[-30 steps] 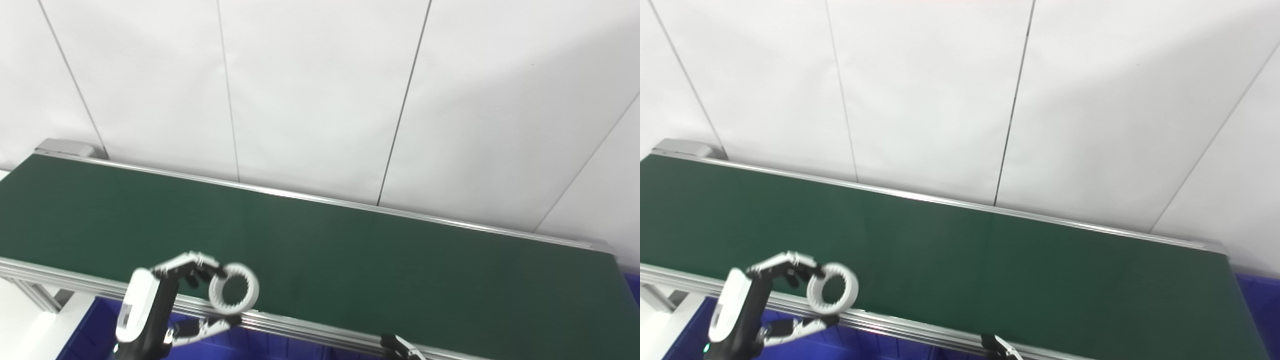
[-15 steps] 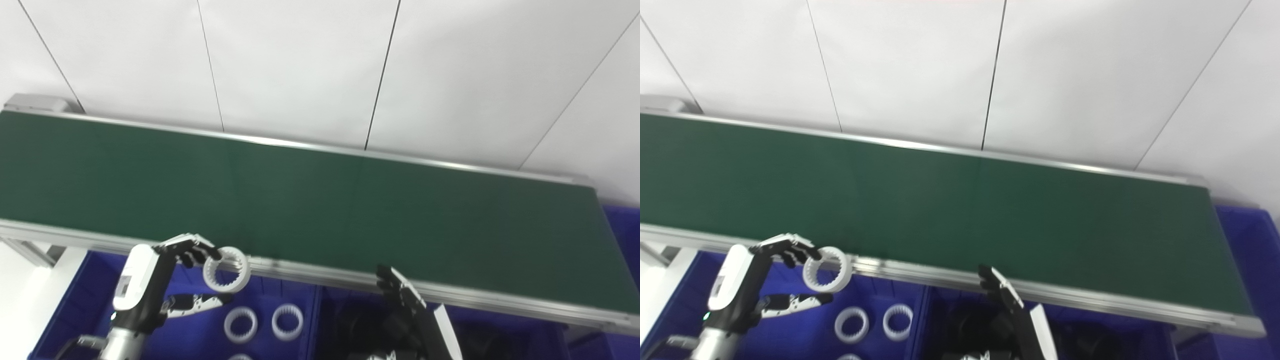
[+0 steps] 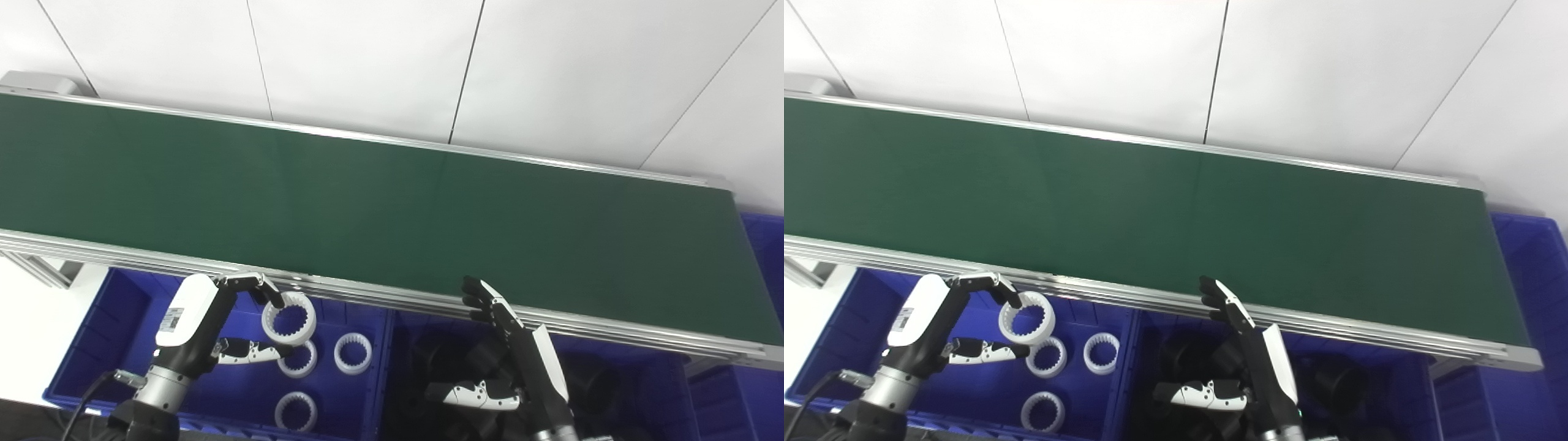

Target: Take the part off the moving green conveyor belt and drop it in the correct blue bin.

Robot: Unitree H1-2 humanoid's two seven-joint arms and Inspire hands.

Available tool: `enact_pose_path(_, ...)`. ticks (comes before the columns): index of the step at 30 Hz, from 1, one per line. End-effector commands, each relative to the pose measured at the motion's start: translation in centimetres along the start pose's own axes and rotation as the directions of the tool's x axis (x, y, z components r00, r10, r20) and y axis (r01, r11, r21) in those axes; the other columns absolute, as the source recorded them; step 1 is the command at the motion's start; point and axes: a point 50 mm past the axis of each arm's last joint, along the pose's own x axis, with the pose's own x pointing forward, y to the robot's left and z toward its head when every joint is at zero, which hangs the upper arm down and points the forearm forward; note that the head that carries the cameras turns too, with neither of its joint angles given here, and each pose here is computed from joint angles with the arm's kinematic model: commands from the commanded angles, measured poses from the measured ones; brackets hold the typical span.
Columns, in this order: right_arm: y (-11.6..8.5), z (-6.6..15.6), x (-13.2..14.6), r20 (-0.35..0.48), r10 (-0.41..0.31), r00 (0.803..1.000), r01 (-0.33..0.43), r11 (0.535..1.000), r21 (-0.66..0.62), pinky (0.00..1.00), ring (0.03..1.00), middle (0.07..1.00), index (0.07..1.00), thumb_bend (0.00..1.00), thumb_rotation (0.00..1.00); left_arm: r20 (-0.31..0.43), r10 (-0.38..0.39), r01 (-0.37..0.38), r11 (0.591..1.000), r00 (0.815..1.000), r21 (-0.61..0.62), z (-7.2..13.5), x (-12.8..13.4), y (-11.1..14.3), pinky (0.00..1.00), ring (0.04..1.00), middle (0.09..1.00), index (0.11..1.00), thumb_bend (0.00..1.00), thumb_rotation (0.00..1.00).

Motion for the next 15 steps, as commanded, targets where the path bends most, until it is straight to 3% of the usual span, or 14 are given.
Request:
enact_pose_path(1, -0.5, 1.3, 0.5, 0.042, -0.015, 0.999, 0.015, 1.0, -0.011, 0.76, 0.815, 0.853, 0.876, 0.93, 0.29, 0.018, -0.016, 0.015, 1.0, 1.0, 0.025, 0.5, -0.3, 0.8, 0.72, 0.733, 0.567, 0.469, 0.51, 0.0)
enact_pose_path(3, -0.5, 1.3, 0.4, 0.039, -0.016, 0.999, 0.016, 1.0, -0.003, 0.76, 0.815, 0.853, 0.877, 0.93, 0.28, 0.02, -0.033, 0.032, 0.999, 0.999, 0.031, 0.4, -0.6, 0.9, 0.8, 0.772, 0.674, 0.489, 0.51, 0.05)
enact_pose_path(7, -0.5, 1.5, 0.4, 0.039, -0.015, 0.999, 0.016, 1.0, -0.008, 0.76, 0.815, 0.855, 0.88, 0.92, 0.27, -0.005, -0.138, 0.138, 0.987, 0.99, 0.083, 0.6, -1.1, 1.2, 0.98, 0.894, 0.795, 0.497, 0.51, 0.08)
enact_pose_path(8, -0.5, 1.5, 0.4, 0.037, -0.016, 0.999, 0.016, 1.0, -0.009, 0.76, 0.815, 0.855, 0.881, 0.92, 0.27, -0.014, -0.157, 0.158, 0.983, 0.987, 0.094, 0.8, -1.1, 1.3, 0.99, 0.933, 0.837, 0.538, 0.56, 0.14)
enact_pose_path(9, -0.5, 1.5, 0.4, 0.036, -0.017, 0.999, 0.017, 1.0, -0.007, 0.76, 0.814, 0.853, 0.879, 0.92, 0.26, -0.022, -0.174, 0.176, 0.979, 0.984, 0.102, 0.8, -1.2, 1.4, 1.0, 0.967, 0.88, 0.655, 0.69, 0.3)
enact_pose_path(12, -0.5, 1.5, 0.5, 0.041, -0.017, 0.999, 0.017, 1.0, 0.005, 0.76, 0.814, 0.854, 0.878, 0.92, 0.25, -0.028, -0.2, 0.202, 0.973, 0.979, 0.114, 1.0, -1.3, 1.8, 1.0, 0.995, 0.928, 0.727, 0.82, 0.41)
enact_pose_path(15, -0.4, 1.6, 0.5, 0.039, -0.017, 0.999, 0.017, 1.0, 0.0, 0.76, 0.814, 0.854, 0.876, 0.92, 0.25, -0.031, -0.214, 0.217, 0.97, 0.976, 0.108, 1.1, -1.5, 2.2, 1.0, 1.0, 0.959, 0.768, 0.92, 0.44)
